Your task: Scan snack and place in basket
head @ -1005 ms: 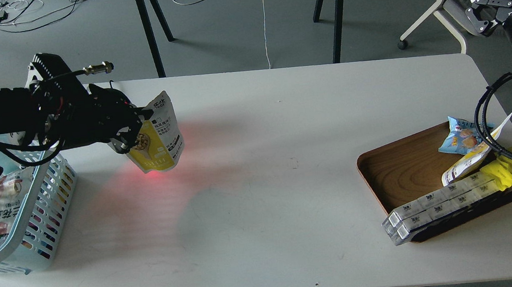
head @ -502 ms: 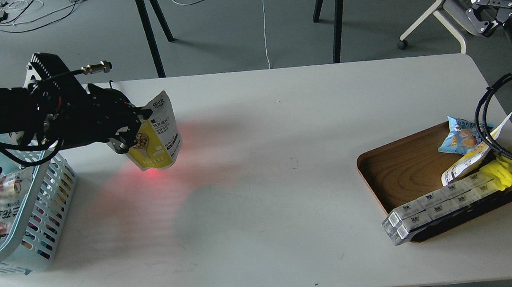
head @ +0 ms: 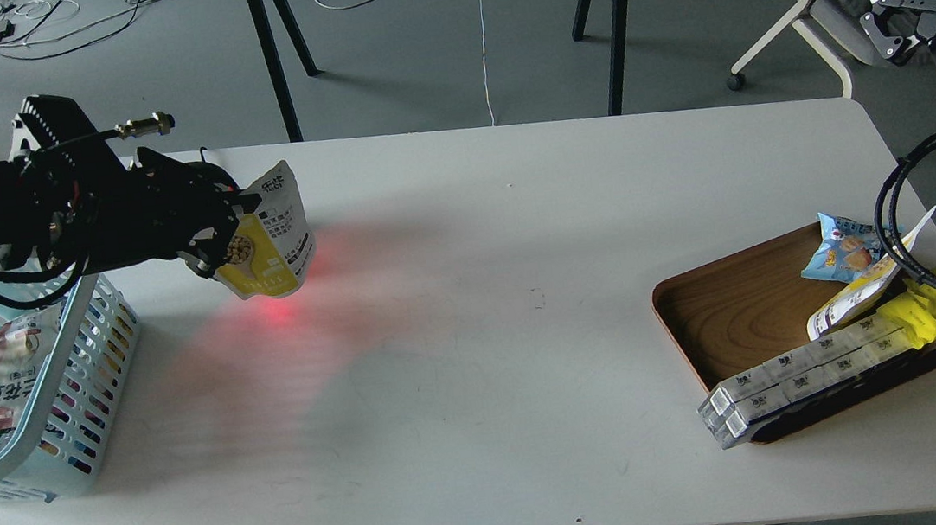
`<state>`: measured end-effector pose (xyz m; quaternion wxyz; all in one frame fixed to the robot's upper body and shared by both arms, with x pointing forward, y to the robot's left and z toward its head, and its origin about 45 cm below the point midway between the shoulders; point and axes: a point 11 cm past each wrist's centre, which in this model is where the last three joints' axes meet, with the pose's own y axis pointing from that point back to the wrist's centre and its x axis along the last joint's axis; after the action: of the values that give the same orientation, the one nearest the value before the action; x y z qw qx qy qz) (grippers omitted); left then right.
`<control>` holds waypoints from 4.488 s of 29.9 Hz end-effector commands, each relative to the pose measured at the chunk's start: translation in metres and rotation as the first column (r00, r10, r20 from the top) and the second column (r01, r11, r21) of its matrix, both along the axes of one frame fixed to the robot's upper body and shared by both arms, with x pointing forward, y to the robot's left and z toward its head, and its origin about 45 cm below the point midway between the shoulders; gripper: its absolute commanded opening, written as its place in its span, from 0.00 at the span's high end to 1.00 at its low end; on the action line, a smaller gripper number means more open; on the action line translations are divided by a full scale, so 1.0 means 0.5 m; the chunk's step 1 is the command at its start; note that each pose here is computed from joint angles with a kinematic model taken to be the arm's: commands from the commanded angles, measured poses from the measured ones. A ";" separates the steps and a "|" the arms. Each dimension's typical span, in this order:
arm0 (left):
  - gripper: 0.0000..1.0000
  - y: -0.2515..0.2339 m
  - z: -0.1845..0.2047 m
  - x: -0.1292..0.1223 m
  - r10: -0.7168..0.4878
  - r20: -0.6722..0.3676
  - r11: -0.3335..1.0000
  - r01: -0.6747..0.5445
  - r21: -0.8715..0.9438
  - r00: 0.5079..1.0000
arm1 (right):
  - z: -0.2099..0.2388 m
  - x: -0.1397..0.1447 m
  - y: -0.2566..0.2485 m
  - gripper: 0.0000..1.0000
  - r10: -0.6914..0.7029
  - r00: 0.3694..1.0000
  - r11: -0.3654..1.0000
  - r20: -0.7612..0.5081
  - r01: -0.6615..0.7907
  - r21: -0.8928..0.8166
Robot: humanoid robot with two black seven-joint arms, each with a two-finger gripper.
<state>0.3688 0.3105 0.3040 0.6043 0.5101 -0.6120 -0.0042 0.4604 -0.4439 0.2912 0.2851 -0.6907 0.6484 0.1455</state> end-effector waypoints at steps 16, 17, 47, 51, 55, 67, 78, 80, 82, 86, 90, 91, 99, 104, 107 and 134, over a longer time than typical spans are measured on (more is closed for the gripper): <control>1.00 -0.005 -0.031 -0.008 0.007 -0.031 1.000 -0.007 -0.005 1.000 | 0.015 0.000 -0.011 0.01 -0.018 1.000 1.000 0.023 0.017 0.015; 1.00 -0.011 -0.036 -0.008 0.003 -0.034 1.000 -0.003 -0.011 0.999 | 0.015 0.000 -0.011 0.01 -0.018 1.000 1.000 0.024 0.018 0.016; 1.00 0.040 0.030 -0.040 -0.011 0.034 1.000 0.010 0.021 0.999 | 0.012 0.001 -0.008 0.01 -0.018 1.000 1.000 0.023 0.017 0.018; 1.00 0.075 0.066 -0.072 -0.019 0.079 0.998 0.015 0.058 0.997 | 0.010 0.002 -0.005 0.01 -0.016 1.000 1.000 0.023 0.016 0.022; 1.00 0.126 0.111 -0.098 -0.022 0.133 0.995 0.009 0.095 0.991 | 0.007 0.003 0.001 0.01 -0.010 1.000 1.000 0.022 0.010 0.026; 1.00 0.319 0.223 -0.202 0.095 0.228 0.951 -0.156 0.267 0.969 | 0.005 0.004 0.005 0.01 -0.008 1.000 1.000 0.020 0.007 0.028; 1.00 0.393 0.125 -0.265 0.123 0.135 0.951 -0.156 0.267 0.983 | 0.005 0.007 0.009 0.01 -0.005 1.000 1.000 0.021 0.004 0.030; 0.99 0.394 0.113 -0.272 0.127 0.115 0.952 -0.154 0.266 0.985 | 0.007 0.007 0.009 0.01 -0.004 1.000 1.000 0.023 0.004 0.030; 0.99 0.396 0.101 -0.281 0.134 0.093 0.951 -0.154 0.267 0.987 | 0.008 0.007 0.008 0.01 -0.005 1.000 1.000 0.023 0.005 0.029; 0.97 0.397 0.095 -0.285 0.128 0.091 0.954 -0.147 0.263 0.988 | 0.007 0.007 0.008 0.01 -0.005 1.000 1.000 0.022 0.004 0.028; 0.85 0.398 0.092 -0.288 0.129 0.086 0.954 -0.147 0.263 0.988 | 0.007 0.006 0.007 0.01 -0.006 1.000 1.000 0.022 0.005 0.028; 0.76 0.399 0.091 -0.288 0.130 0.084 0.953 -0.148 0.263 0.988 | 0.008 0.006 0.006 0.01 -0.007 1.000 1.000 0.022 0.006 0.027; 0.21 0.389 0.118 -0.269 0.243 0.120 0.964 -0.254 0.083 0.963 | 0.013 0.002 -0.007 0.01 -0.016 1.000 1.000 0.024 0.016 0.019; 0.20 0.377 0.188 -0.231 0.422 0.147 0.892 -0.381 -0.242 0.894 | 0.020 0.000 -0.016 0.01 -0.025 0.999 1.000 0.030 0.025 0.016; 0.20 0.358 0.234 -0.194 0.498 0.081 0.802 -0.422 -0.423 0.864 | 0.027 0.002 -0.017 0.01 -0.027 0.999 1.000 0.037 0.026 0.016; 0.01 0.142 0.408 0.206 -0.132 -0.386 -0.564 -0.389 -0.728 0.913 | 0.169 0.014 -0.088 0.01 -0.118 0.977 0.991 0.177 0.105 0.084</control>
<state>0.4548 0.3899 0.5151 0.8117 -0.1651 -0.1456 0.5410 0.4663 -0.4892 0.3749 0.3723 -0.6524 0.6551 0.0809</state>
